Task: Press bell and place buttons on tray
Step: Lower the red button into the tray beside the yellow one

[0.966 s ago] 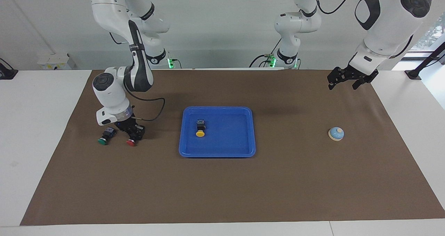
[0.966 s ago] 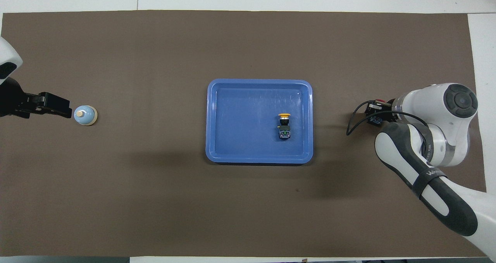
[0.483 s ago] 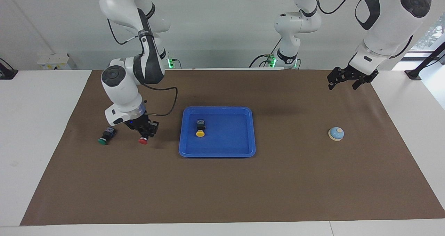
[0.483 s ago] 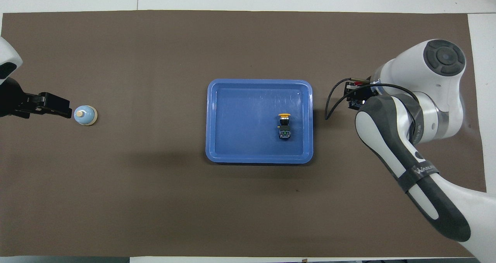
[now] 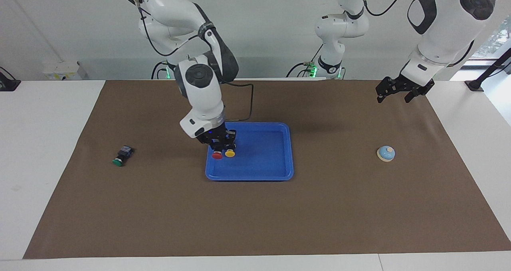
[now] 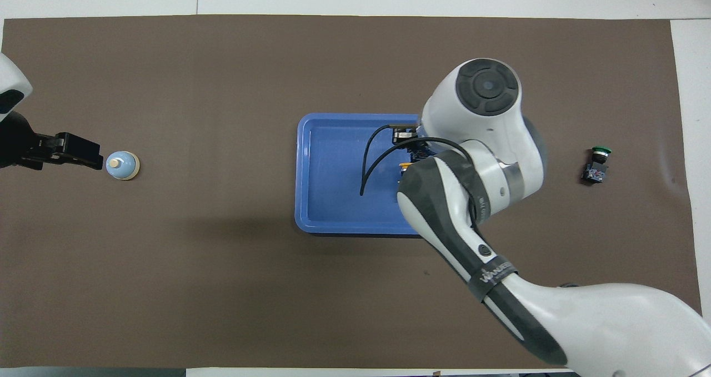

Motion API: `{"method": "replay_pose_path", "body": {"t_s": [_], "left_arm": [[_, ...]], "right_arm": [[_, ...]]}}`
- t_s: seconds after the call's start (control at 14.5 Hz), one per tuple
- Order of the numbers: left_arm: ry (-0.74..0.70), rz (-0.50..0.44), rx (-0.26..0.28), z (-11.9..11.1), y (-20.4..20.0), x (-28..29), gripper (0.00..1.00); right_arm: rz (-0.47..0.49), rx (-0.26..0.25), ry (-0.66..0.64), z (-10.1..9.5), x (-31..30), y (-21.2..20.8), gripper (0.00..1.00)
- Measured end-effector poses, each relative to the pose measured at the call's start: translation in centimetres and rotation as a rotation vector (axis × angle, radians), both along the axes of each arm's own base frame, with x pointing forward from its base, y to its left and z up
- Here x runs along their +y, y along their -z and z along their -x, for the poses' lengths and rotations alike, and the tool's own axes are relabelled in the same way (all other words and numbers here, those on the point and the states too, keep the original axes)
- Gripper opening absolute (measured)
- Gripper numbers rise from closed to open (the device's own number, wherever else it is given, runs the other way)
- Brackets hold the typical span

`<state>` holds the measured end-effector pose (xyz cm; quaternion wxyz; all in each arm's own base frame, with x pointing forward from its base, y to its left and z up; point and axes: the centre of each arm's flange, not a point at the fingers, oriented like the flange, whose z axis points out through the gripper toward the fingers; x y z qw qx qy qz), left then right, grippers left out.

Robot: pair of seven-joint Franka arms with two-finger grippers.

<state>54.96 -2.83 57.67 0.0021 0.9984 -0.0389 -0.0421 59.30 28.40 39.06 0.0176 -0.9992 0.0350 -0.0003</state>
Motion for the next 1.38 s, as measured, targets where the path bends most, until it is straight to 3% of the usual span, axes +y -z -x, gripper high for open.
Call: {"method": "replay_pose_path", "body": {"t_s": [0.34,0.55,0.83,1.03,1.24,1.38], "left_arm": [[0.0,0.0,0.0,0.0,0.0,0.0,1.0],[0.0,0.0,0.0,0.0,0.0,0.0,1.0],[0.0,0.0,0.0,0.0,0.0,0.0,1.0],[0.0,0.0,0.0,0.0,0.0,0.0,1.0],[0.0,0.0,0.0,0.0,0.0,0.0,1.0],[0.0,0.0,0.0,0.0,0.0,0.0,1.0]], "right_arm": [[0.0,-0.005,-0.121,2.0,6.9,5.1,0.44],[-0.003,-0.009,-0.166,2.7,7.1,8.6,0.44],[0.002,-0.001,-0.15,3.0,6.8,9.2,0.44],[0.012,0.012,-0.048,2.7,6.5,7.7,0.69],[0.022,0.005,0.063,0.3,2.2,3.0,0.98],[0.028,-0.005,0.147,-1.9,-4.6,-1.0,1.0]]}}
